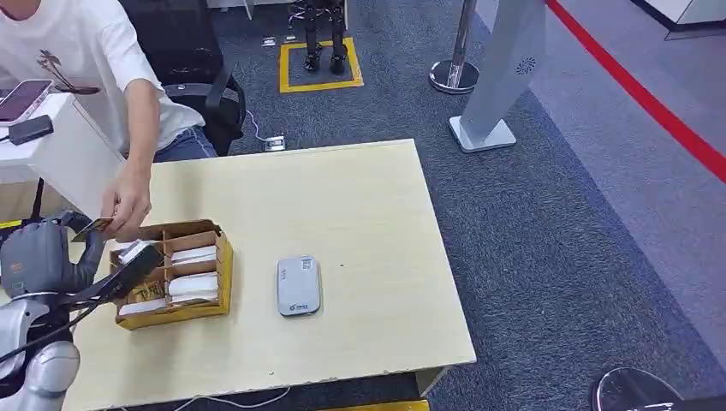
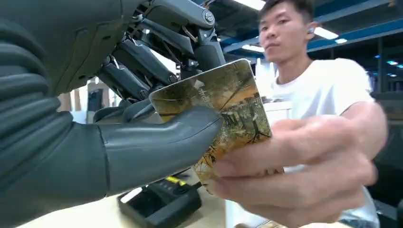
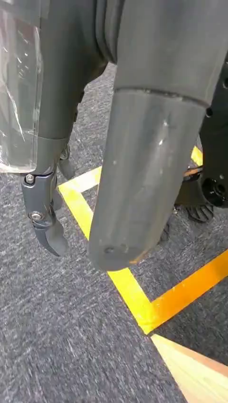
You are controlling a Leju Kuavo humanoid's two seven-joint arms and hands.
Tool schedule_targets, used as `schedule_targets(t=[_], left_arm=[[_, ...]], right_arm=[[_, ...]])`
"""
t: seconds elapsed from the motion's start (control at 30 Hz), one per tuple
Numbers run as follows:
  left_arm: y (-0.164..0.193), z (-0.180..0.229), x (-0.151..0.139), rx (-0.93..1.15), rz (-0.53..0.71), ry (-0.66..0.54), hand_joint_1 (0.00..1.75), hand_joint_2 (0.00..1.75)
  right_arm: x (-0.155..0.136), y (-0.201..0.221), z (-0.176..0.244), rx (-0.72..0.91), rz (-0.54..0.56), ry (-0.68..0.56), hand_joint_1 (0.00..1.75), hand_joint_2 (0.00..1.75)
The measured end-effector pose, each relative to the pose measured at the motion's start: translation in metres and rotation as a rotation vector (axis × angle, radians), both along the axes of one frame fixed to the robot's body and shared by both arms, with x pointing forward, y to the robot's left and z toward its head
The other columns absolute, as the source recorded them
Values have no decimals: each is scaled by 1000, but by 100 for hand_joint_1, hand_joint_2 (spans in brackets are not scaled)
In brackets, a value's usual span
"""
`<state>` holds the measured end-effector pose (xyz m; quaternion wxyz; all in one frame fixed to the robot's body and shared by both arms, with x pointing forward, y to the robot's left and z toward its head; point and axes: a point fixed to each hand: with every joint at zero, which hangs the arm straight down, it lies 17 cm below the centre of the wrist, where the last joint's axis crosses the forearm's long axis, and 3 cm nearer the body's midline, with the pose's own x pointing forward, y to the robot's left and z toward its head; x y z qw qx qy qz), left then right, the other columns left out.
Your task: Pass the card to the sensor for recognition and then transmit it.
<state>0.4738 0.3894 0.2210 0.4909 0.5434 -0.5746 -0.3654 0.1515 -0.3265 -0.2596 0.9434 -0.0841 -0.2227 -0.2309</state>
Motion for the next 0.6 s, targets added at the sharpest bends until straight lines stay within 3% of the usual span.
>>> schedule_targets(t=[0.37, 0.6], left_arm=[[-56, 2, 47, 85, -102, 27, 175, 175], [-102, -8, 62, 92, -177, 55, 175, 175]], right_arm=[[18, 12, 3, 12, 55, -4, 0, 0], [26, 14, 5, 5, 76, -8, 0, 0]])
